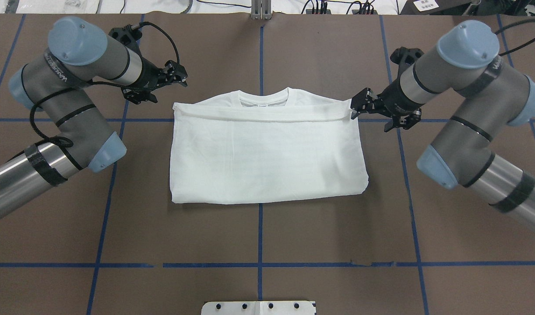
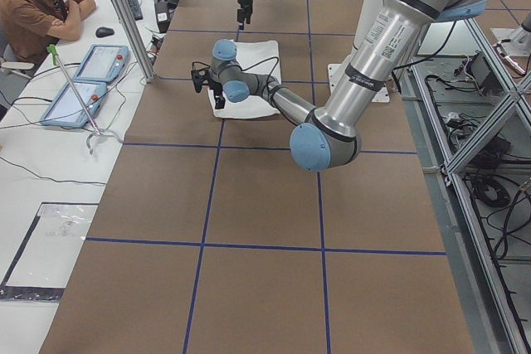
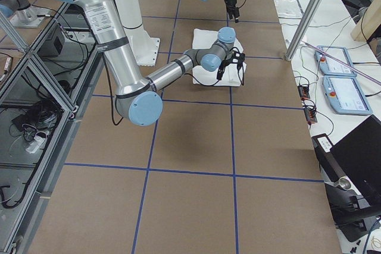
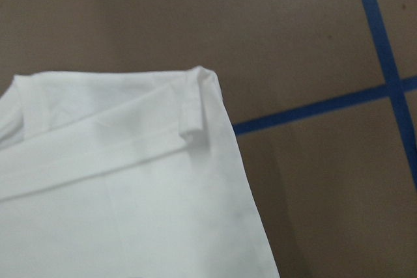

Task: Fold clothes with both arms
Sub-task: 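Open both grippers and lift the left while the right moves to the near corner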

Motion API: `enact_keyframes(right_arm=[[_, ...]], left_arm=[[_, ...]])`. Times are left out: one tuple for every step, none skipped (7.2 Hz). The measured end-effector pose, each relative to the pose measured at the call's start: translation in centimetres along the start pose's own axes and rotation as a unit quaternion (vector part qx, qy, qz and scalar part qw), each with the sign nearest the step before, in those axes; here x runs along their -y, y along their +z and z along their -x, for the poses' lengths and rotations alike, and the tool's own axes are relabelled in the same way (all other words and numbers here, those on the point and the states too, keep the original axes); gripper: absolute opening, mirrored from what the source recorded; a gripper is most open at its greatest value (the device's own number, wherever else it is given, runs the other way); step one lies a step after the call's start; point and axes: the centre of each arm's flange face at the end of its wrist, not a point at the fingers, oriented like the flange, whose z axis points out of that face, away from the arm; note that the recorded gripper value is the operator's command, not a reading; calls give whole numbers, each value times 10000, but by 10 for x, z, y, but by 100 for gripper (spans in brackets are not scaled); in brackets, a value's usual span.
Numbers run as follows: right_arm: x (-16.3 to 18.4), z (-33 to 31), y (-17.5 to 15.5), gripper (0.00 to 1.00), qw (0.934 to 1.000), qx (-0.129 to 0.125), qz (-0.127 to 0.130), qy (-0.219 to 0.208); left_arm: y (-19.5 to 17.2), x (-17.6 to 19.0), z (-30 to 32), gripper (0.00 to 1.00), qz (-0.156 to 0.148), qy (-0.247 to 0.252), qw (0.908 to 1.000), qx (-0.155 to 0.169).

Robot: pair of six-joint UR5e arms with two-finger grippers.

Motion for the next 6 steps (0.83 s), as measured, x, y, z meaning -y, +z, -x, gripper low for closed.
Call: enact_keyframes(right_arm=[[-37, -12, 9, 100, 9999, -80, 60, 56], [-67, -15, 22, 100, 9997, -166, 110, 129], [-90, -15, 38, 100, 9995, -269, 91, 146], [-105, -15, 51, 99, 9993, -366, 30, 113], [-113, -14, 60, 93, 9991, -420, 12, 79], [-117, -13, 69, 91, 9989, -469, 5, 58]], left_arm=[[-3, -1, -1, 100, -2, 11, 10000, -29], [-6, -2, -2, 100, -5, 16, 10000, -52], [-7, -2, -2, 100, -6, 21, 10000, -67], [-8, -3, -3, 100, -7, 26, 10000, -80], [-8, -3, -2, 100, -7, 25, 10000, -79], [-8, -3, -1, 100, -8, 21, 10000, -68]])
